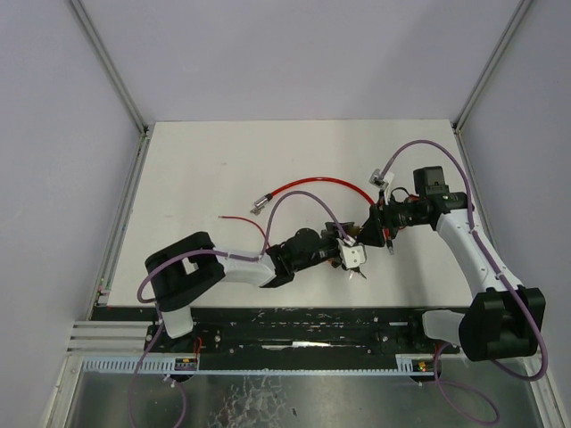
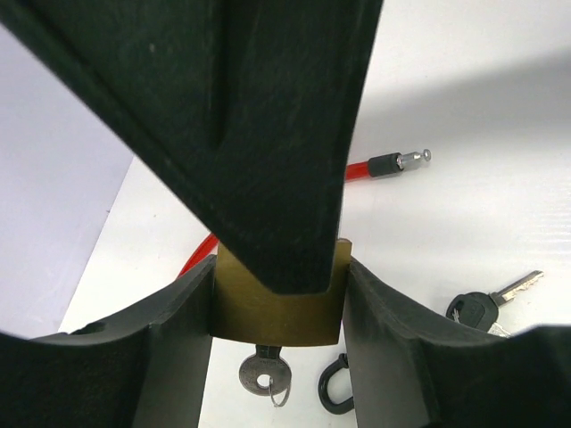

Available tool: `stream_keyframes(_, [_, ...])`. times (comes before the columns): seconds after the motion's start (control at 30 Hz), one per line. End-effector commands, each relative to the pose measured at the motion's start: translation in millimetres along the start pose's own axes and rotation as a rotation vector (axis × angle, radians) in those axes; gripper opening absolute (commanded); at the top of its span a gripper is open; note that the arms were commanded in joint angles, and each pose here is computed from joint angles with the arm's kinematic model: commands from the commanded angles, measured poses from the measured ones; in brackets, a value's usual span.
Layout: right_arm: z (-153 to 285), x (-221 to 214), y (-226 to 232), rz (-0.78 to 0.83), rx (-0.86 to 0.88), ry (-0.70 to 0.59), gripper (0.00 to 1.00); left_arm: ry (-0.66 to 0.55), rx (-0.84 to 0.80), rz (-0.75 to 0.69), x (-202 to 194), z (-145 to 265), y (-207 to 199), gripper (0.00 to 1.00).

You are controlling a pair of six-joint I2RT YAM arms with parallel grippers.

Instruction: Lock with the key

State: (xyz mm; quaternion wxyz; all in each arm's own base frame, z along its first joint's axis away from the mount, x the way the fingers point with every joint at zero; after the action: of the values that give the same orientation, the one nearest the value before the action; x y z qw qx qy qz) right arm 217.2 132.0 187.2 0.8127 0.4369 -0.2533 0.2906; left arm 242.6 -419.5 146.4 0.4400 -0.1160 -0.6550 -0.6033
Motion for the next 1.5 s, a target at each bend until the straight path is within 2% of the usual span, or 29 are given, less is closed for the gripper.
stream_keyframes(0.0, [11.5,7.3,12.7,0.049,0.014,-0.045,0.73,-0.146,0.120,0.027,28.5,0.8,27.2,0.00])
stream_keyframes(0.27, [29.9,12.3,19.7,0.131,-0.011,-0.107,0.73,-0.196,0.146,0.068,30.7,17.5,33.4,0.00])
stream_keyframes(0.33, [34.1,13.5,27.8,0.203,0.007,-0.114,0.74,-0.226,0.139,0.087,32.9,23.5,36.2,0.00])
stream_keyframes(0.47, [38.7,14.3,41.9,0.386,0.050,-0.140,0.75,-0.344,0.070,0.217,42.1,40.2,42.3,0.00])
stream_keyframes(0.53, [37.9,14.3,45.5,0.497,0.078,-0.162,0.76,-0.403,0.019,0.270,46.3,48.4,43.5,0.00])
stream_keyframes(0.6, [35.8,12.7,46.2,0.707,0.103,-0.182,0.78,-0.467,-0.049,0.325,51.6,56.1,43.5,0.00])
stream_keyframes(0.7, [34.7,16.4,44.6,0.966,0.099,-0.210,0.90,-0.543,-0.174,0.391,58.6,63.9,38.6,0.00])
stream_keyframes(0.83, [38.9,36.5,52.2,1.079,0.102,-0.285,0.93,-0.620,-0.395,0.466,66.4,75.3,28.9,0.00])
stream_keyframes(1.0, [32.4,16.8,59.6,1.203,0.143,-0.324,0.92,-0.656,-0.580,0.576,71.1,81.1,25.7,0.00])
stream_keyframes(1.1, [30.3,13.6,60.2,1.237,0.141,-0.329,0.89,-0.636,-0.660,0.658,71.2,75.1,23.6,0.00])
stream_keyframes(1.27, [27.8,12.1,66.6,1.240,0.172,-0.324,0.71,-0.594,-0.722,0.769,65.1,63.9,23.0,0.00])
stream_keyframes(1.47, [19.4,5.1,68.6,1.255,0.206,-0.281,0.53,-0.577,-0.769,0.819,63.0,58.7,22.0,0.00])
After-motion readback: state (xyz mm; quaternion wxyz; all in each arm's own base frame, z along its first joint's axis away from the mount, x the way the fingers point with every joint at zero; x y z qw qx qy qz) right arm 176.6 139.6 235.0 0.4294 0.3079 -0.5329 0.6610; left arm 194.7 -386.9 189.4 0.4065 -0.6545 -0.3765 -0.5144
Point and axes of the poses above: each gripper's point midway between its finger pads, its own z axis back along the fingers, its own y axis along the line the jaws close on, x = y × z, the point moved 3 cm from there along z, back along the fingers, and after that the axes turned 8 degrees about -z, right-handed, at the moved point
